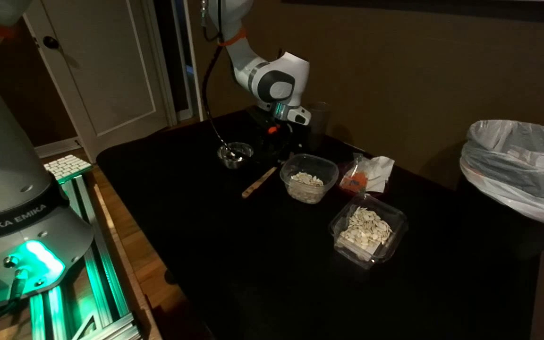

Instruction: Put the wooden spoon on top of the clear container on the left.

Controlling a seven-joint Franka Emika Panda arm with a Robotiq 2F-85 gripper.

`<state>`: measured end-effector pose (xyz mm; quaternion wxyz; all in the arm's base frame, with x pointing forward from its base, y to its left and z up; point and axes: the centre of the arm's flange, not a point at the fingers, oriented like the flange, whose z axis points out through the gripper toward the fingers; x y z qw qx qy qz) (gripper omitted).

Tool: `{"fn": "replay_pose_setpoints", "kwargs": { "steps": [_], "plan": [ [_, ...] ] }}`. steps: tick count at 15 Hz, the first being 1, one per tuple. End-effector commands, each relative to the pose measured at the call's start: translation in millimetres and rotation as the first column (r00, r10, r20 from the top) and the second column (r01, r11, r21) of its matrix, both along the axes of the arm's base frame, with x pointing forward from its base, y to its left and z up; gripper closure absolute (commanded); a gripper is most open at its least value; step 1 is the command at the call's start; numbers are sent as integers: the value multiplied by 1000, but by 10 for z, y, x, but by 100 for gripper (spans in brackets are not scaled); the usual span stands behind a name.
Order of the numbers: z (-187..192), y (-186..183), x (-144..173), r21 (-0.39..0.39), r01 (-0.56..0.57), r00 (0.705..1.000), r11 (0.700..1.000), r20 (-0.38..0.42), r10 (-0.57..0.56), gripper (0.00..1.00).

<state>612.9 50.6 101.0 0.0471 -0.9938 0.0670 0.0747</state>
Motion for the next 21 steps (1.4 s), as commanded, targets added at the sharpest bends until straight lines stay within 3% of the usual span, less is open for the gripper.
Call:
{"fn": "replay_pose_setpoints", "kwargs": {
  "steps": [1,3,4,6,15,18,21],
  "plan": [
    [-197,-90,59,-39,28,1000,999,6,-28,0],
    [-244,-134,71,-40,50,999,998,15,-50,2],
    [-263,-142,78,-42,53,998,998,18,-52,26],
    [-287,-141,90,-45,52,999,998,19,-51,30],
    [-119,-88,109,-54,43,998,998,56,-39,99],
    [68,-7,88,-79,-1,997,997,73,7,96],
    [254,84,78,-107,-94,994,990,40,99,96]
  ]
}}
